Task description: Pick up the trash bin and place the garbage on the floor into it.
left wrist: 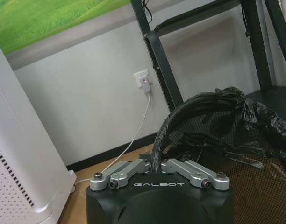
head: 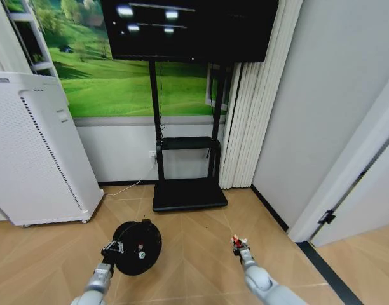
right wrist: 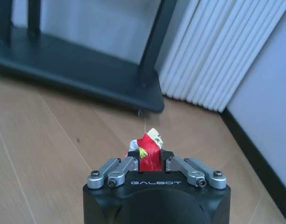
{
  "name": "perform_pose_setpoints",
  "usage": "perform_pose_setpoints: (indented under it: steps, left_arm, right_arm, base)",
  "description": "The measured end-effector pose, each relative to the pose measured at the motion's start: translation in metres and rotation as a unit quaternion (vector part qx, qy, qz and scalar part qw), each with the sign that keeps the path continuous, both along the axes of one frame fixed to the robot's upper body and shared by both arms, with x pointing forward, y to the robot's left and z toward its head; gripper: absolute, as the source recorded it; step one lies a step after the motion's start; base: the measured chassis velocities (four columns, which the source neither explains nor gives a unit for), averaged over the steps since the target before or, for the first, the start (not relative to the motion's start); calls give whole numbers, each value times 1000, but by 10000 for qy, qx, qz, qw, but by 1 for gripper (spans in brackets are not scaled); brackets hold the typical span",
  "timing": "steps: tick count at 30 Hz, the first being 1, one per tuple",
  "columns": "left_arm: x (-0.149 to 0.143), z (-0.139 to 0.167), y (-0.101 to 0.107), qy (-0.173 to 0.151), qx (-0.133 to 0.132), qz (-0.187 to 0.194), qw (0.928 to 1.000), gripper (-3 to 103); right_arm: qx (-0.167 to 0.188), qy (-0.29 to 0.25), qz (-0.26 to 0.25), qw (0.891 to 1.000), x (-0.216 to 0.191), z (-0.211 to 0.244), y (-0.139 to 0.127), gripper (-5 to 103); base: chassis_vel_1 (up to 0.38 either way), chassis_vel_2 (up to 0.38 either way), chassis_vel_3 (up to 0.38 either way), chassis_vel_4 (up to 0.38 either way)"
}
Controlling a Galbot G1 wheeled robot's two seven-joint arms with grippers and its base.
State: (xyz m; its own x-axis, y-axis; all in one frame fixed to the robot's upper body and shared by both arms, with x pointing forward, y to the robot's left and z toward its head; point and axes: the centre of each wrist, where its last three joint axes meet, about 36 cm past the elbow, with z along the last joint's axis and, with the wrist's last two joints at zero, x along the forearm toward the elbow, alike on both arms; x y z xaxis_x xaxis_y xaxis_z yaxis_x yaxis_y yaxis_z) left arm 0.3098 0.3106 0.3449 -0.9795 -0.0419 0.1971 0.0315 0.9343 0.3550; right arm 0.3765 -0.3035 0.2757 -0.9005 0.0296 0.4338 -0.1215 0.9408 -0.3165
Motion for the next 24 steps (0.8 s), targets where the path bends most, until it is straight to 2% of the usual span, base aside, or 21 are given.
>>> perform_pose_setpoints:
  steps: [2, 3, 6, 7, 9, 10, 12, 13, 15, 16, 17, 18, 19, 21, 22, 24]
  left_arm:
    - [3, 2, -3, -58, -37, -9, 10000, 4]
    - [3, 2, -3, -58, -37, -9, 10000, 4]
    - [5, 4, -7, -135, -110, 30, 9998, 4]
    - [5, 4, -7, -135, -110, 30, 9998, 4]
    - [9, 4, -17, -175, -190, -19, 9997, 4]
    - [9, 4, -17, -175, -190, -19, 9997, 4]
    - [12, 1, -26, -162, -259, -95, 9995, 4]
    - [12, 1, -26, -162, -259, -95, 9995, 4]
    - [17, -4, -31, -134, -301, -125, 9994, 4]
    - [17, -4, -31, -134, -301, -125, 9994, 4]
    - [19, -6, -33, -130, -321, -143, 9993, 4]
    - [22, -10, -37, -115, -351, -174, 9992, 4]
    - [22, -10, -37, -115, -351, -174, 9992, 4]
    - [28, -16, -46, -85, -419, -240, 9988, 4]
    - [28, -16, -46, -85, -419, -240, 9988, 4]
    - [36, -23, -56, -43, -473, -312, 9984, 4]
  right_arm:
    - [217, -301, 352, 9987, -22, 25, 1, 21]
    - [217, -301, 352, 9987, -22, 25, 1, 21]
    - [599, -802, 1079, 9891, -38, 48, 9, 21]
    - [599, -802, 1079, 9891, -38, 48, 9, 21]
    - [832, -1152, 1601, 9768, -46, 55, 20, 21]
    - [832, -1152, 1601, 9768, -46, 55, 20, 21]
    - [1101, -1329, 1951, 9655, -49, 59, 37, 21]
    - [1101, -1329, 1951, 9655, -49, 59, 37, 21]
    - [1342, -1474, 2294, 9527, -49, 61, 50, 21]
    - [1342, -1474, 2294, 9527, -49, 61, 50, 21]
    - [1410, -1514, 2419, 9480, -49, 60, 54, 21]
    - [1543, -1563, 2630, 9395, -49, 57, 64, 21]
    - [1543, -1563, 2630, 9395, -49, 57, 64, 21]
    - [1690, -1601, 2825, 9306, -46, 49, 77, 21]
    - [1690, -1601, 2825, 9306, -46, 49, 77, 21]
    - [1740, -1674, 2999, 9229, -36, 42, 87, 21]
  base:
    - [0, 0, 0, 0]
    - [0, 0, 0, 0]
    - [0, 0, 0, 0]
    - [0, 0, 0, 0]
    - [0, 0, 0, 0]
    - [0, 0, 0, 0]
    - [0, 0, 0, 0]
    - [0, 0, 0, 0]
    - [0, 0, 0, 0]
    - [0, 0, 0, 0]
    - [0, 0, 0, 0]
    - [0, 0, 0, 0]
    - [0, 0, 0, 0]
    - [0, 0, 0, 0]
    - [0, 0, 0, 0]
    - [0, 0, 0, 0]
